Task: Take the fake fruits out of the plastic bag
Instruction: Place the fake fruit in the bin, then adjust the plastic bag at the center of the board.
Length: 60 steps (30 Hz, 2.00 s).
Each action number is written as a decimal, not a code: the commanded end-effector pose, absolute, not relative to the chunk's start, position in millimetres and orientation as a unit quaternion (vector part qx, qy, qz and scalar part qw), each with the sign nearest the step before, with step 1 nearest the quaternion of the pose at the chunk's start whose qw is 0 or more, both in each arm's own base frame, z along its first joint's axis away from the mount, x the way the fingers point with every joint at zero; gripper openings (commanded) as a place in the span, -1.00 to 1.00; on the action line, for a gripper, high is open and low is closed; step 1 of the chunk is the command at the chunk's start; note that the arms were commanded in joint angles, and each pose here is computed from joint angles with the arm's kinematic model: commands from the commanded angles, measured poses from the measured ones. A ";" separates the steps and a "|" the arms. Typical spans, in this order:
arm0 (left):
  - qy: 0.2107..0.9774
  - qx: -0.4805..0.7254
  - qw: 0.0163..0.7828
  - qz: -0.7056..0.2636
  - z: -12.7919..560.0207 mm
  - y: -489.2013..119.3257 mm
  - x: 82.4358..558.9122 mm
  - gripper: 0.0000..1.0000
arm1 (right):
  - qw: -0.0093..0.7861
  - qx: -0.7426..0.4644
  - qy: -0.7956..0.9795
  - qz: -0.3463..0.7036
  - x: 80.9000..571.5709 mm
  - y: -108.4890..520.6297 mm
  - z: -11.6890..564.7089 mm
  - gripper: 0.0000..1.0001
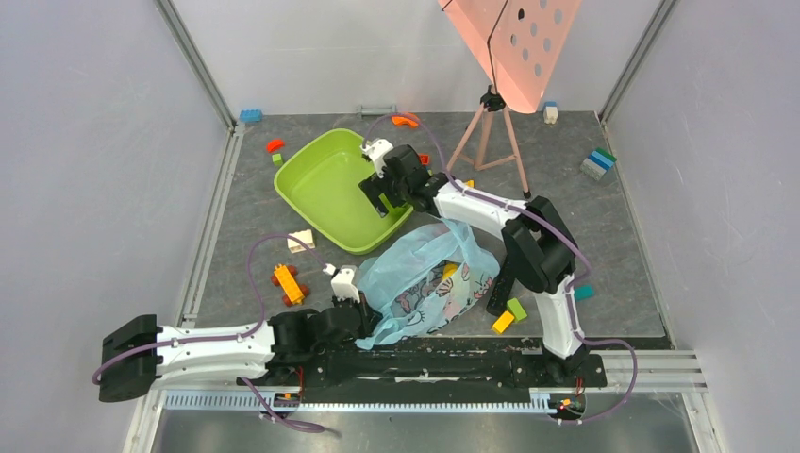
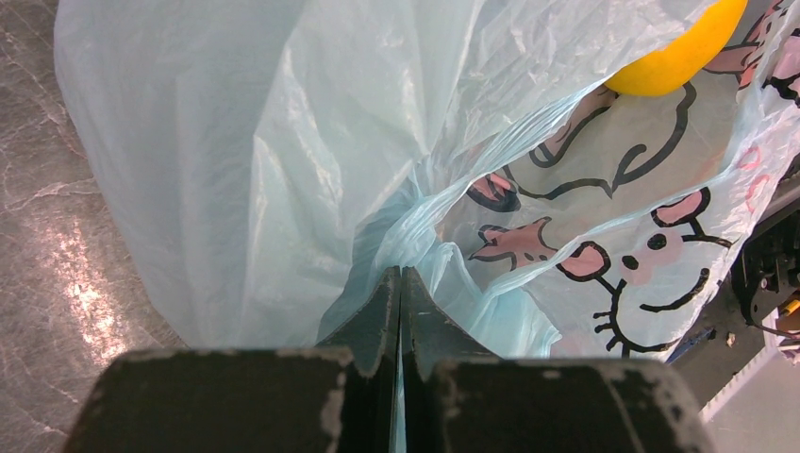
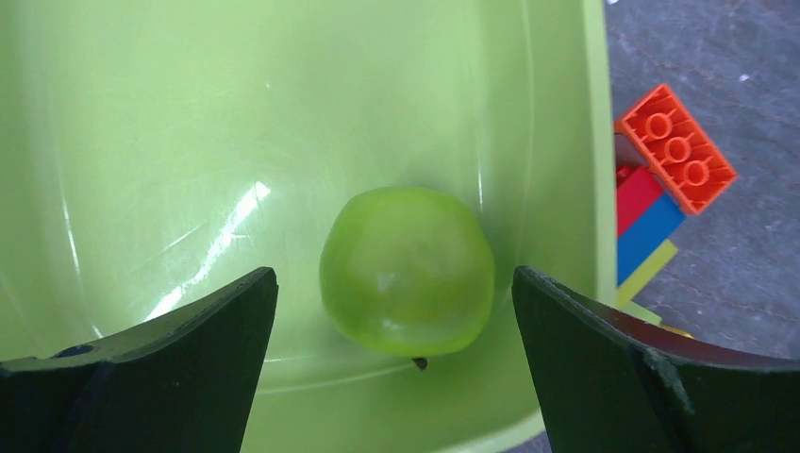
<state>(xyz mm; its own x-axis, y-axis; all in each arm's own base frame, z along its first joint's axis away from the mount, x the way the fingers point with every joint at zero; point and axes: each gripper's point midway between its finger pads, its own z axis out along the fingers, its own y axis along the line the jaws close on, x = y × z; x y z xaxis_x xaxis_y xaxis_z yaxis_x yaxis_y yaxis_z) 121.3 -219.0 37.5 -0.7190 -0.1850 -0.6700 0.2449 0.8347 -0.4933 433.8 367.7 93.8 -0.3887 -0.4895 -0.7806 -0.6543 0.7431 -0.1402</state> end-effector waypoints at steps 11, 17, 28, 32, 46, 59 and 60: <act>0.876 0.015 0.386 -0.291 46.0 -225.6 125.9 -0.96 | 0.562 -0.327 0.750 0.119 336.0 336.1 253.7 0.78; 0.873 0.025 0.390 -0.294 55.0 -231.6 127.4 -0.96 | 0.559 -0.345 0.727 0.199 241.2 329.5 251.2 0.33; 0.872 0.031 0.389 -0.295 59.9 -235.7 127.6 -0.96 | 0.462 -0.284 0.827 0.148 205.3 255.5 122.8 -0.20; 0.873 0.032 0.389 -0.292 57.5 -234.4 127.5 -0.96 | 0.444 -0.254 0.854 0.094 205.0 228.8 97.0 -0.30; 0.873 0.028 0.388 -0.293 56.0 -235.2 127.7 -0.96 | 0.425 -0.164 0.879 0.140 172.8 190.4 57.7 -0.47; 0.874 0.028 0.385 -0.294 54.3 -234.7 126.6 -0.96 | 0.458 -0.127 0.864 0.168 178.7 191.6 74.2 0.44; 0.874 0.029 0.386 -0.294 54.9 -235.0 126.6 -0.96 | 0.465 -0.125 0.858 0.178 179.9 194.7 79.3 0.58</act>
<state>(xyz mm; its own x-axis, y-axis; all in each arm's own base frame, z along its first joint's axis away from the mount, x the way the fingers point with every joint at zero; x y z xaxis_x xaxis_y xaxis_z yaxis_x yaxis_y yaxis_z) 122.0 -225.1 38.7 -0.7246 -0.1534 -0.6719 0.2547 0.8463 -0.4679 167.9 184.8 52.1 -0.5974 -0.1422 -0.7893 -0.3916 0.9106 0.1324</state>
